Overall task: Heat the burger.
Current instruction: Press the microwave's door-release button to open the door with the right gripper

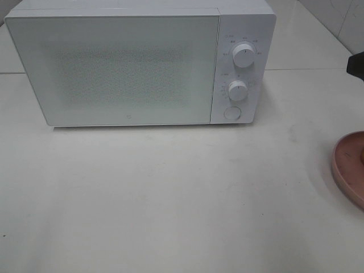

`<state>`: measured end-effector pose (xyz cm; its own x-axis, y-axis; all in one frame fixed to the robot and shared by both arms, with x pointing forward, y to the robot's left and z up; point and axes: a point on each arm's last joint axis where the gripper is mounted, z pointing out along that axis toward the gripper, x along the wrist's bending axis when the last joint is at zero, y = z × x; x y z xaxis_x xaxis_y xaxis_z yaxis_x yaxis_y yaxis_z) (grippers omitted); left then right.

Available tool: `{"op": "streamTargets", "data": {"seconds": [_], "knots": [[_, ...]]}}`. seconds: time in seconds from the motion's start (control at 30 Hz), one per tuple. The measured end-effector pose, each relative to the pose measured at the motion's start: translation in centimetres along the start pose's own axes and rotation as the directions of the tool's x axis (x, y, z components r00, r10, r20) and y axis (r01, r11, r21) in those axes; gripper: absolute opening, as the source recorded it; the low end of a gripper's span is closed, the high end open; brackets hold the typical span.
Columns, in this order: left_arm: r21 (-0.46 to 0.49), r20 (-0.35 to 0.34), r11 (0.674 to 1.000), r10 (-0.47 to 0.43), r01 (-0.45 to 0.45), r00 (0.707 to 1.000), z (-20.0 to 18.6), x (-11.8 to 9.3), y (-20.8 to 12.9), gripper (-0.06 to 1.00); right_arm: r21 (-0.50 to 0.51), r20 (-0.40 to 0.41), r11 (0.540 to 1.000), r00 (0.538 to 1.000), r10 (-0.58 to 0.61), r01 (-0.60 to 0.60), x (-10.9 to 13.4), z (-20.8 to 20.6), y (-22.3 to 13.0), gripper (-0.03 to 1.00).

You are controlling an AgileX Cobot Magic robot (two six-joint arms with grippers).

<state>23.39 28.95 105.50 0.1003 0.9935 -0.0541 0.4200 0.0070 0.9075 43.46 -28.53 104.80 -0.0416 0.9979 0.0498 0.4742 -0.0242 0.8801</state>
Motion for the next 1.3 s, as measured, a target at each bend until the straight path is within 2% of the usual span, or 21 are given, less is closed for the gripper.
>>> {"op": "streamTargets", "data": {"seconds": [0.23,0.3,0.6,0.7,0.77,0.87,0.93,1.3], "knots": [[0.000,0.000,1.000,0.000,0.000,1.000,0.0,0.0,0.0,0.99,-0.059,-0.002,0.998,1.000,0.000,0.000,0.0,1.5,0.3,0.75],[0.000,0.000,1.000,0.000,0.000,1.000,0.0,0.0,0.0,0.99,-0.092,-0.002,0.996,1.000,-0.005,0.005,-0.1,2.6,-0.7,0.75],[0.000,0.000,1.000,0.000,0.000,1.000,0.0,0.0,0.0,0.99,-0.124,0.006,0.992,0.999,0.032,-0.031,-0.3,3.7,-3.2,0.75],[0.000,0.000,1.000,0.000,0.000,1.000,0.0,0.0,0.0,0.99,-0.153,-0.011,0.988,1.000,0.022,-0.023,0.4,3.9,-4.3,0.75],[0.000,0.000,1.000,0.000,0.000,1.000,0.0,0.0,0.0,0.99,-0.167,-0.037,0.986,0.999,-0.002,-0.005,1.7,4.3,-5.6,0.75],[0.000,0.000,1.000,0.000,0.000,1.000,0.0,0.0,0.0,0.99,-0.168,-0.040,0.986,0.999,-0.013,0.006,2.0,4.4,-5.9,0.75],[0.000,0.000,1.000,0.000,0.000,1.000,0.0,0.0,0.0,0.99,-0.167,-0.053,0.986,0.998,-0.021,0.012,3.5,5.1,-6.8,0.75],[0.000,0.000,1.000,0.000,0.000,1.000,0.0,0.0,0.0,0.99,-0.222,-0.014,0.974,0.999,-0.050,0.045,7.3,5.9,-8.9,0.75]]}}
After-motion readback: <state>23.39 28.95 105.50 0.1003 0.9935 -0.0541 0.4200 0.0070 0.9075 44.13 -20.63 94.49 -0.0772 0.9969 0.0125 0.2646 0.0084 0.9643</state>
